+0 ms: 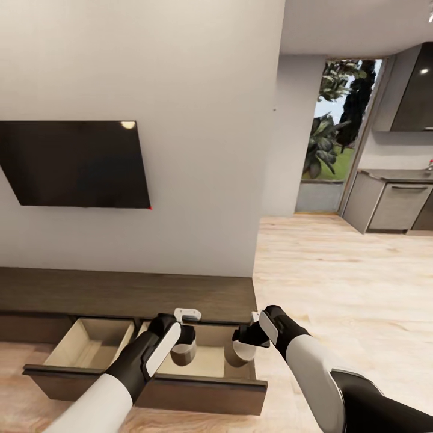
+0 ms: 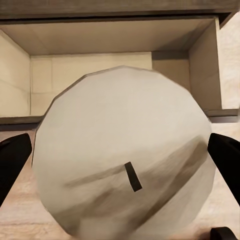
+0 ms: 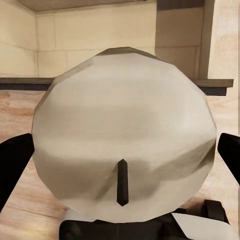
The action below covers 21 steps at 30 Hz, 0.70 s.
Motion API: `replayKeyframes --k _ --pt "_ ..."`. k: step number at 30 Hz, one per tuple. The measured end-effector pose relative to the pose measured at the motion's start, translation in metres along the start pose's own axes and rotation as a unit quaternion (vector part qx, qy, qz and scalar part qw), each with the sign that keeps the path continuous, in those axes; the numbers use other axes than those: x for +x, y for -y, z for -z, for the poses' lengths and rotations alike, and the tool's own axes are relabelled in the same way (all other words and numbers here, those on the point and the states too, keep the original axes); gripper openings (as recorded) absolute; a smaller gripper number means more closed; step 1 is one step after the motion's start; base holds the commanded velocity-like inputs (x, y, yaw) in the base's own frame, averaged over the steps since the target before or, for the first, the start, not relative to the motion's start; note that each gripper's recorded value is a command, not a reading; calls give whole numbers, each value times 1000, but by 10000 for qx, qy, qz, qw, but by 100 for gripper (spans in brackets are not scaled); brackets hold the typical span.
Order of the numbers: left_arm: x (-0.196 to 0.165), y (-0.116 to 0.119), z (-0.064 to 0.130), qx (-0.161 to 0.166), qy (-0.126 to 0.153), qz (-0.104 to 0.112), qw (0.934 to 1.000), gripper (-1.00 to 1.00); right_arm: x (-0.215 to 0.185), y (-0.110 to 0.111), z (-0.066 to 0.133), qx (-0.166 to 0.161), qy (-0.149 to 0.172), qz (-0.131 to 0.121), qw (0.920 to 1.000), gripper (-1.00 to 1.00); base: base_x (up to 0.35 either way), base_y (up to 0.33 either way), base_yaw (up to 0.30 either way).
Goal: Place each of the two pumpkins and all three candles from the living room inside a cabinet in the living room (use any cabinet), then make sure every cabinet is closed, and position the cauldron so it is next to a table in the living room.
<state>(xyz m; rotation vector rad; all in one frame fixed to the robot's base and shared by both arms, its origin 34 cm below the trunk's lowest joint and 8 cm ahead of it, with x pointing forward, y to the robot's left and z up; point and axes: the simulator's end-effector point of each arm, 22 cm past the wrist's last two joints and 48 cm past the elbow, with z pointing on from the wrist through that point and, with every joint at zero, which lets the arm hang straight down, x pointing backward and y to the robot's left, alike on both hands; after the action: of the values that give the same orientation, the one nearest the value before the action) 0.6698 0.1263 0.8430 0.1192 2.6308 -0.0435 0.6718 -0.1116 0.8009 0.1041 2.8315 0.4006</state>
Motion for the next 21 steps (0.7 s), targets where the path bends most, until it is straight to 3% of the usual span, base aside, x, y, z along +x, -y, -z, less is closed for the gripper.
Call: replayKeyframes --k 9,21 --pt "-1 1 0 3 18 0 10000 -100 0 0 0 -8 -2 -6 10000 -100 78 0 -2" --pt "-2 0 2 -1 42 -8 10000 -100 -2 -2 3 -23 27 -8 10000 -100 93 43 -86"
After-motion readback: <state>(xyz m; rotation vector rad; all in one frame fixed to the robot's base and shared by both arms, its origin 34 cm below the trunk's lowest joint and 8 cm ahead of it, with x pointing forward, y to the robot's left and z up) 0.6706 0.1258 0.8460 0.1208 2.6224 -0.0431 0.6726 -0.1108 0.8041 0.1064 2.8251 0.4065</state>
